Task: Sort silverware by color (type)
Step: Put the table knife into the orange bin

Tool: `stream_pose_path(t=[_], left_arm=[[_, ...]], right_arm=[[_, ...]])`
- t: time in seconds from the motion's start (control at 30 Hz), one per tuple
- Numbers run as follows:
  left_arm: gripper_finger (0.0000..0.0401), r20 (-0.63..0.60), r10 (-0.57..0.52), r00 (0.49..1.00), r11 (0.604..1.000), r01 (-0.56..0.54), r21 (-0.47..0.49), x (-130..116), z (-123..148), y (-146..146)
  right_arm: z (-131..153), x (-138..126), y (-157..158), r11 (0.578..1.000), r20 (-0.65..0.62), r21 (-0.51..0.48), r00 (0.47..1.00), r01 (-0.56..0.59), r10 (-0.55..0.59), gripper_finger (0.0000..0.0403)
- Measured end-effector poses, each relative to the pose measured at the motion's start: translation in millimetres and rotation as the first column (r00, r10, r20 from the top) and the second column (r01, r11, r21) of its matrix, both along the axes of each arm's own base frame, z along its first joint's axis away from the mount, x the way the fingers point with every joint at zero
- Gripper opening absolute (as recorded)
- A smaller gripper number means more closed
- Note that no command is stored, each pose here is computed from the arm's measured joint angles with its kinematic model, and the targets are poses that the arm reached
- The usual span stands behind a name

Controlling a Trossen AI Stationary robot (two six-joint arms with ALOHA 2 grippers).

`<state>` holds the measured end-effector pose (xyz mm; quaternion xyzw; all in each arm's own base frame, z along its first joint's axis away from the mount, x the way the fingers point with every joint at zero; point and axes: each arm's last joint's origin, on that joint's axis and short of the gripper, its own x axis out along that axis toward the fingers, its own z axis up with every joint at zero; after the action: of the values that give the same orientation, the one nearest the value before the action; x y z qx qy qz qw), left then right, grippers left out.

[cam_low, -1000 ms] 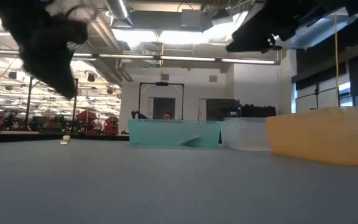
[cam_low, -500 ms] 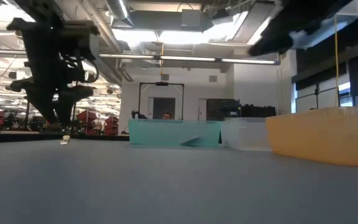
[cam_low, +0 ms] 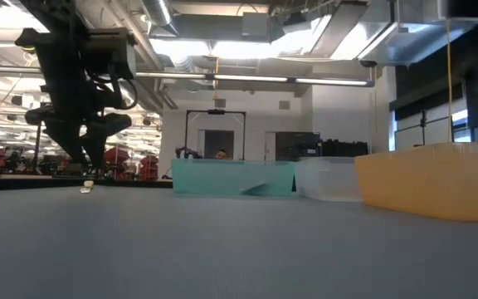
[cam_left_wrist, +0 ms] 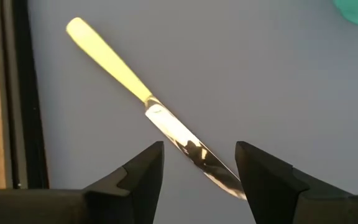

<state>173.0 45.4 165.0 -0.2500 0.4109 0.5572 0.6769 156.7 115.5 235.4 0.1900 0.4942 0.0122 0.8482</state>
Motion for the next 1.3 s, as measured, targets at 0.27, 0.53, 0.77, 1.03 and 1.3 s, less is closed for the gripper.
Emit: stream_pose_path(t=[0.27,0.53,0.77,1.03,1.3], left_arm=[[0.0195,0.020,-0.138,0.990,0.986,0.136,0.101,8.8,2.3,-21.3],[0.0195,0.213,-0.320,0.923,0.929,0.262,0.261,29.3,11.5,-58.2],[0.0195,0.341,-0.472,0.813,0.856,0.330,0.398,43.5,23.2,-90.3],[0.0195,0.309,-0.535,0.786,0.816,0.386,0.431,50.9,18.3,-99.9],[0.0195,0.283,-0.542,0.791,0.812,0.407,0.419,53.1,12.2,-100.2]], right_arm=[[-29.7,-10.7,42.9,0.978,-0.262,0.172,0.962,0.122,-0.074,0.0247],[-43.4,-5.1,50.7,0.930,-0.406,0.172,0.884,0.325,-0.233,0.0247],[-65.4,7.2,69.2,0.915,-0.427,0.191,0.870,0.354,-0.247,0.0247],[-85.1,15.1,82.6,0.906,-0.551,0.154,0.795,0.394,-0.252,0.0247],[-96.4,10.9,101.3,0.923,-0.616,0.131,0.759,0.362,-0.210,0.0247]])
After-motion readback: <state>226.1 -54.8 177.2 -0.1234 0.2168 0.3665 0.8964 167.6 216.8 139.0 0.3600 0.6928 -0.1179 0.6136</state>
